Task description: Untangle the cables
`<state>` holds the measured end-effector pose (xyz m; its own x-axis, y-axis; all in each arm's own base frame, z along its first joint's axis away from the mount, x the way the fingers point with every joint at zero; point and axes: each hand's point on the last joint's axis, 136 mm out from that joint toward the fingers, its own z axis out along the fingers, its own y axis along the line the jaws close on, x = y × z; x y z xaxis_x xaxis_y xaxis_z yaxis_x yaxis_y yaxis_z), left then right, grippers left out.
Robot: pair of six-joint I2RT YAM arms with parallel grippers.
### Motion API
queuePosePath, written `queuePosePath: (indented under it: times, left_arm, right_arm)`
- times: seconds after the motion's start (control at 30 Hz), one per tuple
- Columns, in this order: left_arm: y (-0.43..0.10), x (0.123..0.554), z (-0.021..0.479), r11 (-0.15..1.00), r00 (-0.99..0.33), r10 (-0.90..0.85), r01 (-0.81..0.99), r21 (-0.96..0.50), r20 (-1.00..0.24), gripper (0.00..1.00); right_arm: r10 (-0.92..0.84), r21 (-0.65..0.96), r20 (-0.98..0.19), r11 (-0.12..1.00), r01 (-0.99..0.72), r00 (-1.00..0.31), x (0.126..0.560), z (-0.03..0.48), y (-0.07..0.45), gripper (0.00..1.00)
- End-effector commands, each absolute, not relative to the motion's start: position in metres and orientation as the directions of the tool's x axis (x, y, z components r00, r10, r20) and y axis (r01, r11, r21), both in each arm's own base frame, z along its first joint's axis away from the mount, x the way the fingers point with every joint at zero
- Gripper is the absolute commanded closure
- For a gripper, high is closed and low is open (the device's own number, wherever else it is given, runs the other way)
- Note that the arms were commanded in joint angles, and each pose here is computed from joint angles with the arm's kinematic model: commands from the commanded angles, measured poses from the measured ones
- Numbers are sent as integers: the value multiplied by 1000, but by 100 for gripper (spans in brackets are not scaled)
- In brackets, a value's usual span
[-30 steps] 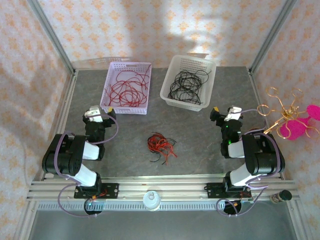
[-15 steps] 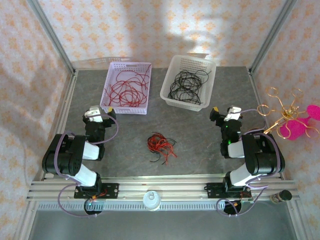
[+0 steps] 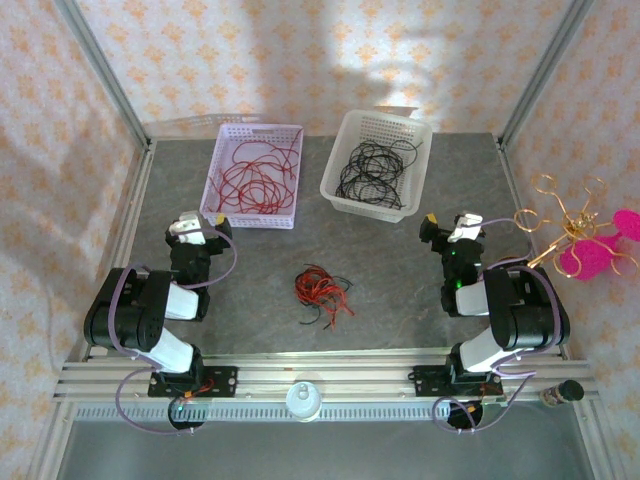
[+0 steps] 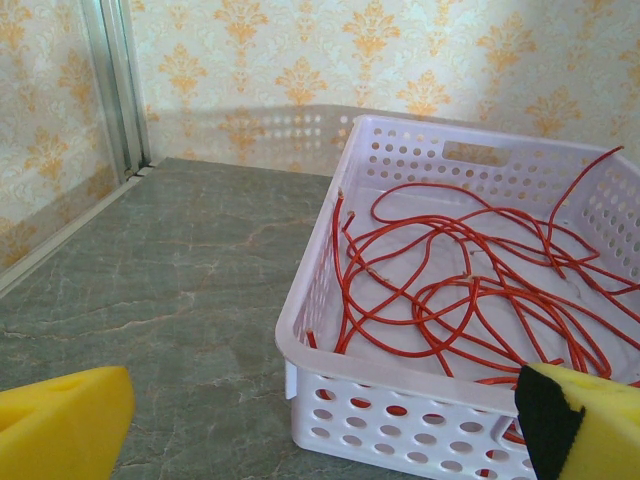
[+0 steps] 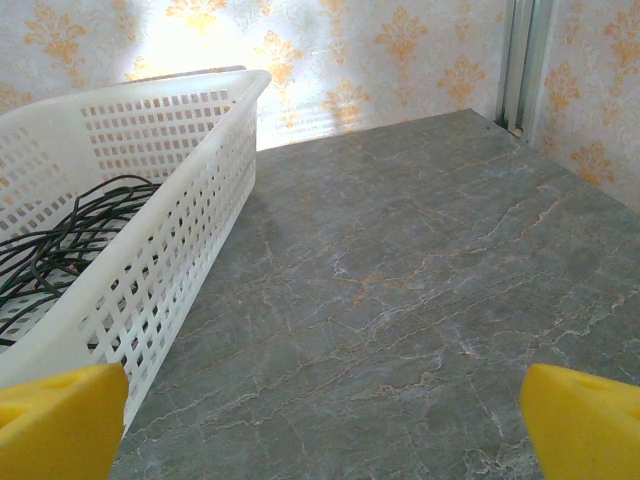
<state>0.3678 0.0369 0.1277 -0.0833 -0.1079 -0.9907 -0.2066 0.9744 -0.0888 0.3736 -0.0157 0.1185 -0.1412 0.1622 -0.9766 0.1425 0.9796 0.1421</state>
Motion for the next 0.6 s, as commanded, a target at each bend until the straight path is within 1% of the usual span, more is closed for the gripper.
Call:
queuePosePath:
  times: [0.0,0.43,0.57]
  left_arm:
    - [39,371,134,974,-69,-91,-215,-74,-993,1]
    - [39,371,133,974,-71,-94,-213,-77,-993,1]
    - [40,367,139,971,-50,-92,-224,-79,-995,1]
  right_arm:
    - [170,151,-978,975,160,-117,375,124,-18,0]
    - [172,152,-978,976,159,-117,375,124,-18,0]
    - [169,151,-979,976,158,-111,374,125,-18,0]
